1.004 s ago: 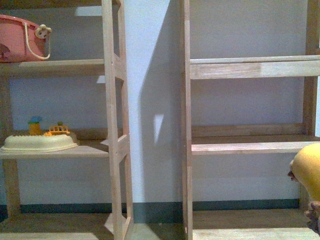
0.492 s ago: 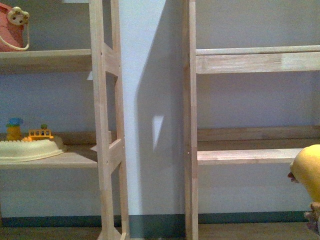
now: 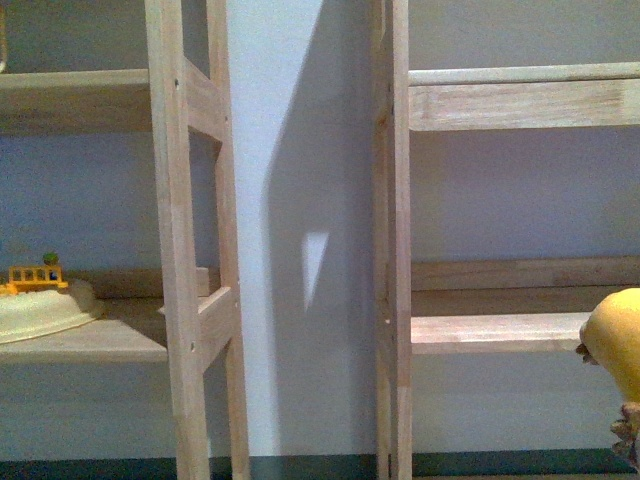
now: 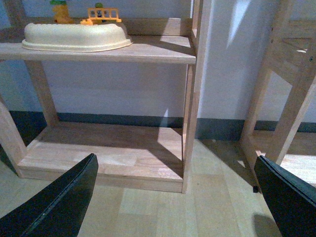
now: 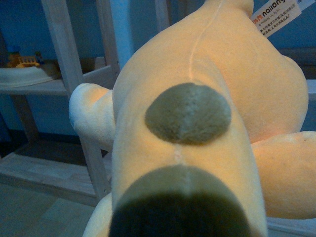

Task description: Put away toys

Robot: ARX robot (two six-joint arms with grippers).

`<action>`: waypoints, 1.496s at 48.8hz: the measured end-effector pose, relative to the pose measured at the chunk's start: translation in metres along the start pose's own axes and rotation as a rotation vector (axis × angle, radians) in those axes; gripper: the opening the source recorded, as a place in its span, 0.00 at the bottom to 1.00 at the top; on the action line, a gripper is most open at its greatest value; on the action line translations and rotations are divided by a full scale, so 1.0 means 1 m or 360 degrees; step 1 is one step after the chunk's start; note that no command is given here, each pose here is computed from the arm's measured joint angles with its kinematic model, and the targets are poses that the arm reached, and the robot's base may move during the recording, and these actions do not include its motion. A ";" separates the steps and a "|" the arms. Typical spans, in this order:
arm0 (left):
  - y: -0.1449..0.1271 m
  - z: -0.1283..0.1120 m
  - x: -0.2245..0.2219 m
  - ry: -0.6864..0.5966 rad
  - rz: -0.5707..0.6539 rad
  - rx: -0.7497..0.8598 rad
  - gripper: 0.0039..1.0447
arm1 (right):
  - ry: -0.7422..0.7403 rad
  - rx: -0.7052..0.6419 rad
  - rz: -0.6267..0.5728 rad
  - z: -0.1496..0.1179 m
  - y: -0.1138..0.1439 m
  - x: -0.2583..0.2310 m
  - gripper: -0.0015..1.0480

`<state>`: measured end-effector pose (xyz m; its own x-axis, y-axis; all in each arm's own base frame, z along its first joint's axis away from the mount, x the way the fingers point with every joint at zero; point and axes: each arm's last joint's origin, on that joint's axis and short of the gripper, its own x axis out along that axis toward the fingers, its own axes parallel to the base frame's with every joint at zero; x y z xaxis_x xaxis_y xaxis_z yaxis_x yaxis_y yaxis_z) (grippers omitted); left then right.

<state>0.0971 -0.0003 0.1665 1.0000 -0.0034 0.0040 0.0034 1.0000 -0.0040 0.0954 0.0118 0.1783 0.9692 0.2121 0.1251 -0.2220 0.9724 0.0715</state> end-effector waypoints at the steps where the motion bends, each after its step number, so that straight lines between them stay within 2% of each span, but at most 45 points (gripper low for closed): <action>1: 0.000 0.000 0.000 0.0000 0.0000 0.0000 0.94 | 0.0000 0.0000 -0.0001 0.000 0.000 0.000 0.11; 37: 0.000 0.000 0.000 0.0001 0.0001 0.0000 0.94 | 0.0000 0.0000 -0.0001 0.000 0.000 0.000 0.11; 42: 0.000 0.000 0.000 0.0001 -0.0001 0.0000 0.94 | 0.0208 0.0022 -0.0113 -0.009 -0.004 0.000 0.11; 47: 0.000 0.000 0.000 0.0001 0.0001 0.0000 0.94 | 0.0290 0.0042 -0.0191 -0.011 -0.011 0.002 0.11; 51: 0.000 0.000 0.000 0.0001 0.0001 0.0000 0.94 | 0.0174 0.0039 -0.0215 0.016 -0.016 0.005 0.11; 55: 0.000 0.000 0.000 0.0000 0.0001 0.0000 0.94 | 0.0030 0.0015 -0.0224 0.054 -0.017 0.011 0.11; 73: 0.000 0.000 0.000 0.0000 0.0001 0.0000 0.94 | -0.0348 -0.0075 -0.0074 0.218 -0.012 0.044 0.11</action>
<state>0.0971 -0.0003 0.1665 1.0000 -0.0031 0.0040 0.0031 1.0000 -0.0040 0.1171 -0.0122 0.3988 0.9311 0.1459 0.3344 -0.1675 0.9852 0.0365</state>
